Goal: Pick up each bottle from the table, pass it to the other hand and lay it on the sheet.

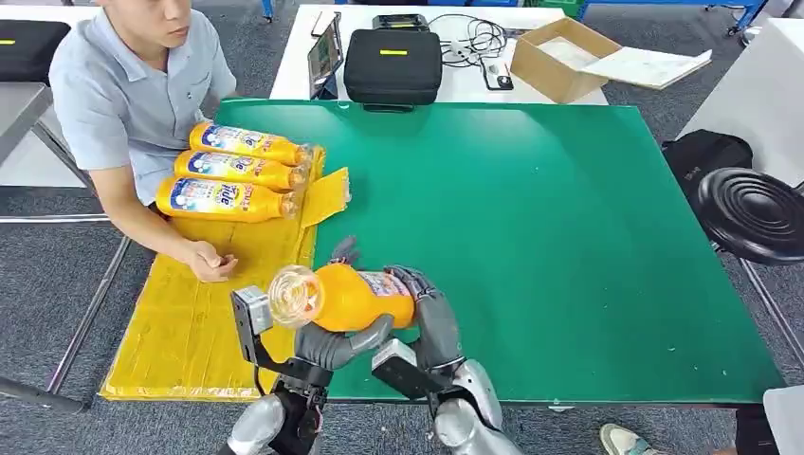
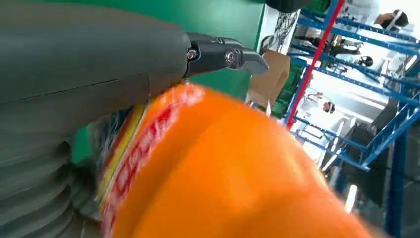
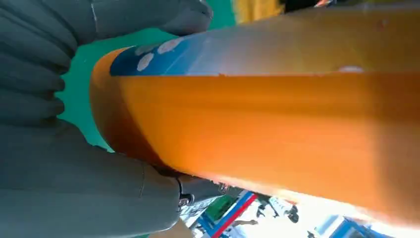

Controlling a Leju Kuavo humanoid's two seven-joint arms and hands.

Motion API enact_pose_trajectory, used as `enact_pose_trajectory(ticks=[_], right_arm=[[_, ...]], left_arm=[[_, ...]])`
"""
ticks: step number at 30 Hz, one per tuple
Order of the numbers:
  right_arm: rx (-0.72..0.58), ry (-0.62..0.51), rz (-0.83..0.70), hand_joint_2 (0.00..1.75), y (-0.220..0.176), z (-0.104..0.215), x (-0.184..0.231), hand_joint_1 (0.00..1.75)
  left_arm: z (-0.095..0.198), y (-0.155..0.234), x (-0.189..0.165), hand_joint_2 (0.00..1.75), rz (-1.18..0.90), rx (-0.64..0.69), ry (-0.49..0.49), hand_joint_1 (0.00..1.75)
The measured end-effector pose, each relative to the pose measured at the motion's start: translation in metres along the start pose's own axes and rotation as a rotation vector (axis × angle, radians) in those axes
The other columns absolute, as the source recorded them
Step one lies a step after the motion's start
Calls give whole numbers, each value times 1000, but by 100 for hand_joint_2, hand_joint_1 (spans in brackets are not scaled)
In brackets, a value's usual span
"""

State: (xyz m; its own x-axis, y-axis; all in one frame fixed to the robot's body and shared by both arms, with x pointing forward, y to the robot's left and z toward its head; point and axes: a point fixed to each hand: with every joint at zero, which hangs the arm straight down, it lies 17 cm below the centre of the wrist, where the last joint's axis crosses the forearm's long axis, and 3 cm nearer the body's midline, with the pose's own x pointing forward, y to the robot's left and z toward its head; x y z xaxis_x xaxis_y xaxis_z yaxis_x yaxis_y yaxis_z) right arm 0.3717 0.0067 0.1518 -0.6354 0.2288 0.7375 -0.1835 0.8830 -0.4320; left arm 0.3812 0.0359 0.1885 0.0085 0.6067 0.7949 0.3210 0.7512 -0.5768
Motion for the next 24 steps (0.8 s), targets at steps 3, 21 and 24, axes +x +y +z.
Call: enact_pose_trajectory(ticks=[3,21,24], right_arm=[[5,-13,-14,175,6,0,7,175],[103,-28,-44,175,35,-4,14,171],[111,-30,-41,175,37,-4,14,0]], left_arm=[[-1,-2,0,175,10,0,1,0],[-2,6,6,175,41,24,-21,175],[-2,7,7,175,43,26,-22,175]])
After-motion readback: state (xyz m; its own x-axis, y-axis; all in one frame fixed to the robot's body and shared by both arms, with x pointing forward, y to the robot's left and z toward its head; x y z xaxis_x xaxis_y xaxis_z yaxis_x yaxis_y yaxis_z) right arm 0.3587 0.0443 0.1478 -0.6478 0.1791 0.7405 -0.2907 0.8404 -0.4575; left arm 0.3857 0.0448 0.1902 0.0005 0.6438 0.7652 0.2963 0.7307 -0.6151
